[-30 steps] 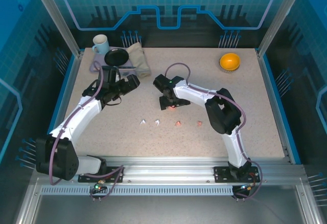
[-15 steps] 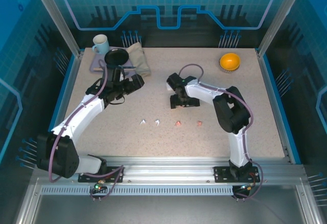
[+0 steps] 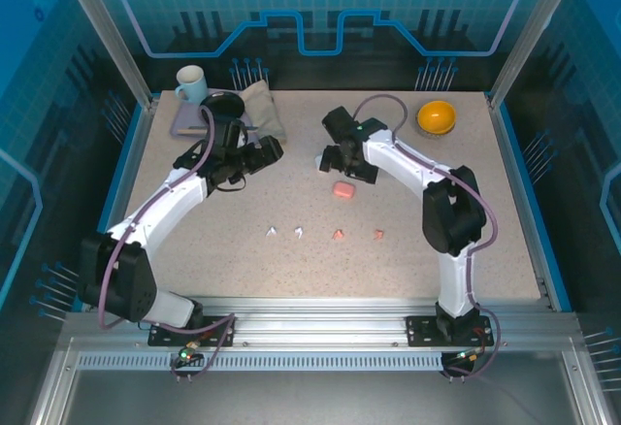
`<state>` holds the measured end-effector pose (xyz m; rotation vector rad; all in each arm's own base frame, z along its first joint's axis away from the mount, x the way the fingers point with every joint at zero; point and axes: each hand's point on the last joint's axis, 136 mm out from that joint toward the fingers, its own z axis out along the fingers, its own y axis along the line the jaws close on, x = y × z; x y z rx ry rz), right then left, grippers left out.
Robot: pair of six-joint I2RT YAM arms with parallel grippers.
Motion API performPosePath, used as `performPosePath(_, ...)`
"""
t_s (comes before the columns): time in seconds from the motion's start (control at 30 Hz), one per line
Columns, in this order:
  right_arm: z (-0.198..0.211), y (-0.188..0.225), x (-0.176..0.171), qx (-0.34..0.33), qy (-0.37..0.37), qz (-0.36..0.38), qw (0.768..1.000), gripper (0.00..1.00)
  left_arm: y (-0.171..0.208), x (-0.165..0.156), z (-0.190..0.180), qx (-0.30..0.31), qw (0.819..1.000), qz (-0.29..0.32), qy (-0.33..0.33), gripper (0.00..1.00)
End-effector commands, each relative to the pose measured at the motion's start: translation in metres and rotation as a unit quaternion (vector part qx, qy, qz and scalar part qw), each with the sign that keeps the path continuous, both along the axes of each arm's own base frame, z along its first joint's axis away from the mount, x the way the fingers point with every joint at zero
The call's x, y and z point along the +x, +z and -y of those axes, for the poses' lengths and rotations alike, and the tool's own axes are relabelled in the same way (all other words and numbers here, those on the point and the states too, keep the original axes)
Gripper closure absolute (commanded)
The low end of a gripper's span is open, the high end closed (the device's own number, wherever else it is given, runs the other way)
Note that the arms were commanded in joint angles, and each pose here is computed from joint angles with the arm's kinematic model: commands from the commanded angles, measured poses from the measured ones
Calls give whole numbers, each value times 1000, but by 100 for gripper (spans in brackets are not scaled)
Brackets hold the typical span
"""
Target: Insert the wireless bluetooth earbuds into the charging case
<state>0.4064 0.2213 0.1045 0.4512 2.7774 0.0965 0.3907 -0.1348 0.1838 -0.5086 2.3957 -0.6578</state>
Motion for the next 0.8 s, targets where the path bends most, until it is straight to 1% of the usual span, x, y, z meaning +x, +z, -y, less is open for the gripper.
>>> performPosePath(0.0,16,-24,-18,-60,-71,-67,993,3,9,2,8,-16,1000,-4,-3,1)
performPosePath(0.1,22,-30,-20,-89,-93,-83,988,3,10,1,9,-18,1000,-2,-3,1)
performPosePath(0.17,21,-35,-22,-90,-97,-90,987,3,10,2,9,-19,1000,-1,-3,1)
performPosePath(0.53,-2,-62,-19,-62,-54,-114,990,5,5,3,11,-26,1000,-5,-3,1)
performPosePath(0.77,-13,-74,-11,-49,-16,-109,993,8,5,2,11,-25,1000,-6,-5,1)
